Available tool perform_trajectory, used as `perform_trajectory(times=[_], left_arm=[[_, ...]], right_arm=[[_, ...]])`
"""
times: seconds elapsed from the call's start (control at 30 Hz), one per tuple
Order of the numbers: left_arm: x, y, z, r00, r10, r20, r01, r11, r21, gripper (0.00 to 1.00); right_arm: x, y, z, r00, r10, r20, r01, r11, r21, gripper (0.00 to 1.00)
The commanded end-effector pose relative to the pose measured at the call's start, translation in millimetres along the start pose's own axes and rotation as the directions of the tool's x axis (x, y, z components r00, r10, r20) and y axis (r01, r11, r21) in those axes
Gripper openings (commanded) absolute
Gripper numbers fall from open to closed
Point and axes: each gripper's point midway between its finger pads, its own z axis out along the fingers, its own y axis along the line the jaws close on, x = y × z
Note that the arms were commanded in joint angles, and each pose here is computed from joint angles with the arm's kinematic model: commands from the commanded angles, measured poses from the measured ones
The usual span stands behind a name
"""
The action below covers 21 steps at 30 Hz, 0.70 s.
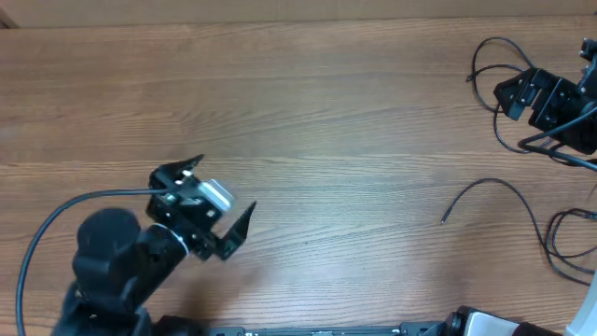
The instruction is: Untangle cables
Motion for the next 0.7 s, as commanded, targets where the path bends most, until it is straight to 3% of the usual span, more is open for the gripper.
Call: perform_trajectory(times=[0.0,0.23,0.37,0.43,0.57,0.67], left_arm=[[16.3,14.2,8.0,0.921,-0.368,0.126,0.379,0.923,-0.071,1.0],[35.7,16.7,6.4,0.88,-0.233,0.414,0.313,0.94,-0.135,1.0],[49.3,16.5,-3.0,0.791,-0.155,0.592,0.31,0.936,-0.169,1.0],[63.9,25.0,-9.4,0.722,-0.157,0.673,0.383,0.901,-0.201,1.0],[86.8,36.2,-6.3,0.749,-0.187,0.635,0.442,0.856,-0.27,0.99],[127.3,39.5,13.2,0.81,-0.289,0.511,0.487,0.817,-0.31,0.99]], right_arm=[[-1.8,1.5,-1.5,1.0,-0.003,0.009,0.003,1.0,-0.003,1.0],[-1.8,1.5,-1.5,1.0,-0.003,0.009,0.003,1.0,-0.003,1.0],[-1.8,1.5,-1.5,1.0,-0.003,0.009,0.003,1.0,-0.003,1.0],[-1.8,1.5,-1.5,1.0,-0.003,0.009,0.003,1.0,-0.003,1.0],[-1.8,1.5,-1.5,1.0,-0.003,0.009,0.003,1.0,-0.003,1.0],[-1.8,1.5,-1.5,1.0,-0.003,0.009,0.003,1.0,-0.003,1.0]])
